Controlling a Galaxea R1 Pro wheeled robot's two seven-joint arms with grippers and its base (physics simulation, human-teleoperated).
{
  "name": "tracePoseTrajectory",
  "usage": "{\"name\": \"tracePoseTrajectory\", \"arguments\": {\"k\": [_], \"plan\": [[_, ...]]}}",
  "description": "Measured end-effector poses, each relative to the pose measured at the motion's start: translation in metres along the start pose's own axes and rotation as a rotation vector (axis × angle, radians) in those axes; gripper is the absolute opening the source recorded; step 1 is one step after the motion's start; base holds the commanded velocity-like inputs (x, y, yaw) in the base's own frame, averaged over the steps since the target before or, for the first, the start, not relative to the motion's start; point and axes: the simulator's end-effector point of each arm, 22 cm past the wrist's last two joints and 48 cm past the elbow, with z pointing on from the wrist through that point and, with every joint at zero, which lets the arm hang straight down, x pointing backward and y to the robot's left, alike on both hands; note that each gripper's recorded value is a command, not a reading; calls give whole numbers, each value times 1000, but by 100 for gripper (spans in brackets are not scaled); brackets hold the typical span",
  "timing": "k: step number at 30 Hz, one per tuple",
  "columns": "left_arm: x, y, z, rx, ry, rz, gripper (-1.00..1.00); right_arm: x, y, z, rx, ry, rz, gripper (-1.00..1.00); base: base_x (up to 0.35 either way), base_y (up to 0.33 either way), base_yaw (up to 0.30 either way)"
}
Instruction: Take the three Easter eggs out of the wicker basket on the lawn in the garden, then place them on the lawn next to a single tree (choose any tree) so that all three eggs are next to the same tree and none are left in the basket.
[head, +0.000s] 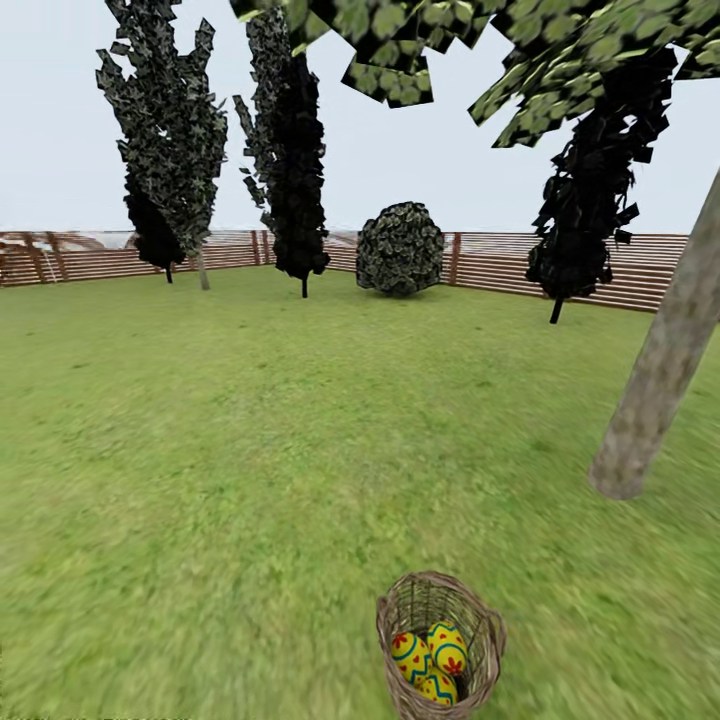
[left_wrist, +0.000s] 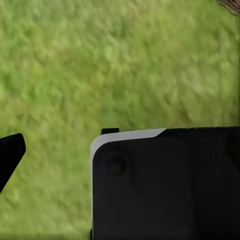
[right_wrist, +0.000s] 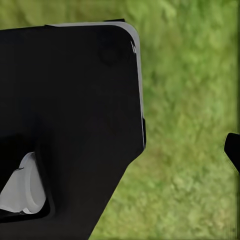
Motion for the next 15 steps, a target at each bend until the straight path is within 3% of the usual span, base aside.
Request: {"name": "tracePoseTrajectory", "arguments": {"k": [15], "plan": [[1, 0, 0, 0, 1, 0, 100, 1, 0, 0, 0, 2, -6, 100, 0, -13, 9]]}}
